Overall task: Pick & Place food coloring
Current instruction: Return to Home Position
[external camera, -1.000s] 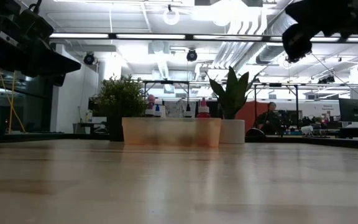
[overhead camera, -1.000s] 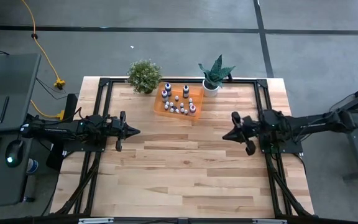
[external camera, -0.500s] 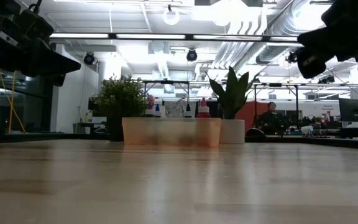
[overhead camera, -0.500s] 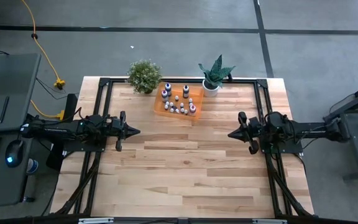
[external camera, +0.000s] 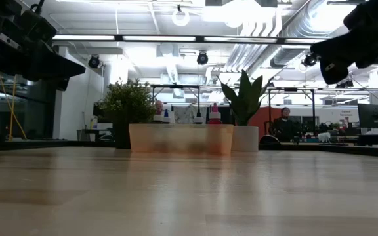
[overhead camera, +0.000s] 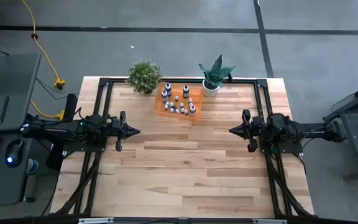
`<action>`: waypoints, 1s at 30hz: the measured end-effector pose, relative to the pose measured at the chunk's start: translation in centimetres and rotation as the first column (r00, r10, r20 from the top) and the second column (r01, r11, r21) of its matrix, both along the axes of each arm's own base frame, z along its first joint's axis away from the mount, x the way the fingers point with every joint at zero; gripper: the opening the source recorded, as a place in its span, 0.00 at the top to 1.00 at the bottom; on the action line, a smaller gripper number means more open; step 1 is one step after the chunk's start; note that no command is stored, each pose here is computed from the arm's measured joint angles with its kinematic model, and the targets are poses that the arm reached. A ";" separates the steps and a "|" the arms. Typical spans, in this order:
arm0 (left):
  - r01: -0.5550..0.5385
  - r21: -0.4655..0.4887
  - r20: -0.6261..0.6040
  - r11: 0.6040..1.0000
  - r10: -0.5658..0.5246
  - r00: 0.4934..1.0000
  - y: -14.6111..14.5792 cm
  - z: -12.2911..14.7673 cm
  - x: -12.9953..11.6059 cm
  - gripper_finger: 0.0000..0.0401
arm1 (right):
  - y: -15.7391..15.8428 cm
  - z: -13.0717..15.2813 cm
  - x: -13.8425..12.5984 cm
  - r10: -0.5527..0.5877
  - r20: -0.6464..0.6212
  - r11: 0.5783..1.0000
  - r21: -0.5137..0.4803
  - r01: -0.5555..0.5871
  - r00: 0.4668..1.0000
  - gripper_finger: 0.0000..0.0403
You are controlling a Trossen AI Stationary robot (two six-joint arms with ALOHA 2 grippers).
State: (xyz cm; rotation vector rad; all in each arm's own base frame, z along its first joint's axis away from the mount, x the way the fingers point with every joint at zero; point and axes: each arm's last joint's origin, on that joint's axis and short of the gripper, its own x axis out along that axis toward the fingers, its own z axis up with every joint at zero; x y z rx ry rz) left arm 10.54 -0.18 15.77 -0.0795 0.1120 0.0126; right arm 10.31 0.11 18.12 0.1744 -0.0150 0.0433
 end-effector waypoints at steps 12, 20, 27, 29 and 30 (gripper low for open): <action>0.000 0.000 0.000 1.000 0.000 1.000 0.0 0.0 0.0 1.00 | -0.1 -1.4 -0.4 -0.047 -0.013 0.998 -0.032 0.046 0.999 1.00; 0.000 0.000 0.000 1.000 0.000 1.000 0.0 0.0 0.0 1.00 | -0.2 -1.4 -0.4 -0.063 -0.012 0.997 -0.048 0.063 0.998 1.00; 0.000 0.000 0.000 1.000 0.000 1.000 0.0 0.0 0.0 1.00 | -0.2 -1.5 -0.4 -0.060 -0.015 0.997 -0.045 0.060 0.998 1.00; 0.000 0.000 0.000 1.000 0.000 1.000 0.0 0.0 0.0 1.00 | -0.2 -1.5 -0.4 -0.060 -0.015 0.997 -0.045 0.060 0.998 1.00; 0.000 0.000 0.000 1.000 0.000 1.000 0.0 0.0 0.0 1.00 | -0.2 -1.5 -0.4 -0.060 -0.016 0.997 -0.045 0.060 0.998 1.00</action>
